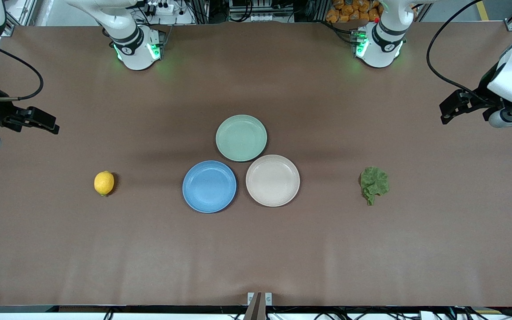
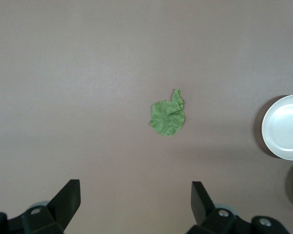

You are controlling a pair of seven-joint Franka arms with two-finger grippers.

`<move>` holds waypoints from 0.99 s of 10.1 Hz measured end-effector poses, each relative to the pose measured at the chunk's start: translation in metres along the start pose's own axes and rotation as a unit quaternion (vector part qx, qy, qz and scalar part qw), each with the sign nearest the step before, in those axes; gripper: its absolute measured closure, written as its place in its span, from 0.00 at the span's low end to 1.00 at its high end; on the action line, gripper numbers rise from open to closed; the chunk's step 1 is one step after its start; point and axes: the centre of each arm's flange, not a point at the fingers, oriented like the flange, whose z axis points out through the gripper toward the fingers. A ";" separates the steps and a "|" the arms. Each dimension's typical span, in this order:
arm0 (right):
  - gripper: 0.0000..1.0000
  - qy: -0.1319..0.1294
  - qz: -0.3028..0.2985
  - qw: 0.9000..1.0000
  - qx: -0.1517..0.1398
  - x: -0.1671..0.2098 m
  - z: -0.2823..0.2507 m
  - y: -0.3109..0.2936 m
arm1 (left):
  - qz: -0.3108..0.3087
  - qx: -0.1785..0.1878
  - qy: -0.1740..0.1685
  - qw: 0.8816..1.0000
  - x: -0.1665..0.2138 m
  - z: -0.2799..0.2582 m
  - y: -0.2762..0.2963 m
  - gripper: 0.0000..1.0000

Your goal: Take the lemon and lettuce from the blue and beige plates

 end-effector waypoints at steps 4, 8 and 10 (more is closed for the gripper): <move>0.00 0.000 -0.006 1.000 0.000 -0.001 0.001 -0.001 | 0.001 0.000 0.000 1.000 0.000 0.000 0.000 0.00; 0.00 0.000 -0.010 1.000 0.000 -0.005 0.002 -0.001 | 0.002 0.000 -0.001 1.000 0.000 0.001 0.002 0.00; 0.00 0.000 -0.011 1.000 0.000 -0.005 0.002 -0.001 | 0.002 0.000 -0.001 1.000 0.000 0.001 0.002 0.00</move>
